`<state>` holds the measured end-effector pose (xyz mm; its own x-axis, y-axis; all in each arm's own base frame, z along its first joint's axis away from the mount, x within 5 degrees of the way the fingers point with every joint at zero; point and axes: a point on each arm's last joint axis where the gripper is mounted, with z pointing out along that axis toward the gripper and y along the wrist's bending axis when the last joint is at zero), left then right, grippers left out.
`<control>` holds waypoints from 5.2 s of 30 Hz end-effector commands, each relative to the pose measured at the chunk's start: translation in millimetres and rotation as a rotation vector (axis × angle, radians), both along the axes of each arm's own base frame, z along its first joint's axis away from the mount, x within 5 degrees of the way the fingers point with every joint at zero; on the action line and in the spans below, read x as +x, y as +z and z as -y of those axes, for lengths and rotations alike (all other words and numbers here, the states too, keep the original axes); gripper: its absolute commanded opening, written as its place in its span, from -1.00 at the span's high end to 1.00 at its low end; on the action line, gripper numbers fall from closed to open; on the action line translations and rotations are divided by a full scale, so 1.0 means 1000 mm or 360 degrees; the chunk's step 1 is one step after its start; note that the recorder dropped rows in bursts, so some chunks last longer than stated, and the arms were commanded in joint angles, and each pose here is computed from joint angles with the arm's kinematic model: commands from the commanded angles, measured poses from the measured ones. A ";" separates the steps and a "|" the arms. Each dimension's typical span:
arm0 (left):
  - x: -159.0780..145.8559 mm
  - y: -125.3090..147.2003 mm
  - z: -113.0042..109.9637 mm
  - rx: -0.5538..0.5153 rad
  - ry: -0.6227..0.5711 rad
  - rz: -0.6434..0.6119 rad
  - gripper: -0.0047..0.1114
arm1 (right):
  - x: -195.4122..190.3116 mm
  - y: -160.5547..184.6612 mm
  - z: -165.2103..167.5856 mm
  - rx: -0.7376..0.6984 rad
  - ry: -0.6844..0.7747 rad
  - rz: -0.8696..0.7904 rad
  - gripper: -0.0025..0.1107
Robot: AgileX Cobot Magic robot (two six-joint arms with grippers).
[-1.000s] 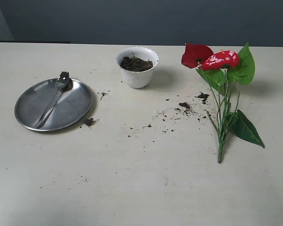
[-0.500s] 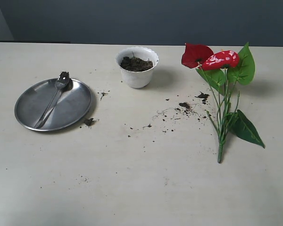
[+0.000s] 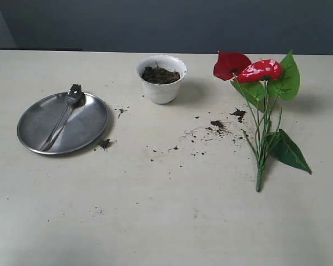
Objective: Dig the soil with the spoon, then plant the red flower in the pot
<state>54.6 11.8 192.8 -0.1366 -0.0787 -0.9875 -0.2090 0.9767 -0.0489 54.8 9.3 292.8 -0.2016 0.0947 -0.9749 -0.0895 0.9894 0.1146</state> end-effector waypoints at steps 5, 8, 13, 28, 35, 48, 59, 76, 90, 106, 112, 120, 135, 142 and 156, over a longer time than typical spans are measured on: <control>0.000 -0.001 0.000 -0.0010 0.0002 0.0012 0.91 | 0.013 0.082 0.000 -0.0001 0.0003 0.0176 0.95; 0.000 -0.001 0.000 -0.0010 0.0002 0.0012 0.91 | 0.009 0.098 0.000 0.0001 0.0003 0.0252 0.95; 0.000 -0.001 0.000 -0.0010 0.0002 0.0012 0.91 | 0.007 0.104 0.000 0.0002 0.0001 0.0288 0.95; 0.000 -0.001 0.000 -0.0010 0.0002 0.0012 0.91 | 0.006 0.115 0.000 0.0113 -0.0008 0.0485 0.95; 0.000 -0.001 0.000 -0.0010 0.0002 0.0012 0.91 | 0.035 0.071 -0.008 0.0048 0.0121 -0.0338 0.97; 0.000 -0.001 0.000 -0.0010 0.0002 0.0012 0.91 | 0.145 -0.009 -0.025 -0.0001 0.0460 -0.1168 0.41; 0.000 -0.001 0.000 -0.0010 0.0002 0.0012 0.91 | 0.215 -0.069 -0.025 0.0038 0.0385 -0.1388 -0.55; 0.000 -0.001 0.000 -0.0010 0.0002 0.0012 0.91 | 0.323 -0.118 -0.073 -0.0039 0.0396 -0.1588 -0.55; 0.000 -0.001 0.000 -0.0010 0.0002 0.0012 0.91 | 0.345 -0.162 -0.094 -0.0006 0.0210 -0.1811 -0.53; 0.000 0.000 0.000 -0.0010 0.0002 0.0015 0.91 | 0.348 -0.141 -0.104 0.0061 0.0204 -0.1678 0.97; 0.000 0.000 0.000 -0.0010 0.0002 0.0015 0.91 | 0.342 -0.036 -0.098 0.0023 0.0287 -0.1024 0.97; 0.000 0.000 0.000 -0.0010 0.0002 0.0015 0.91 | 0.324 0.036 -0.096 -0.0042 0.0414 -0.0537 0.97; 0.000 0.000 0.000 -0.0010 0.0002 0.0015 0.91 | 0.310 0.063 -0.145 -0.0345 0.0813 -0.0014 0.97; 0.000 0.000 0.000 -0.0010 0.0002 0.0015 0.91 | 0.322 0.034 -0.182 -0.0430 0.1321 0.0295 0.97; 0.000 0.000 0.000 -0.0010 0.0002 0.0015 0.91 | 0.368 0.003 -0.229 -0.0287 0.1818 0.0527 0.97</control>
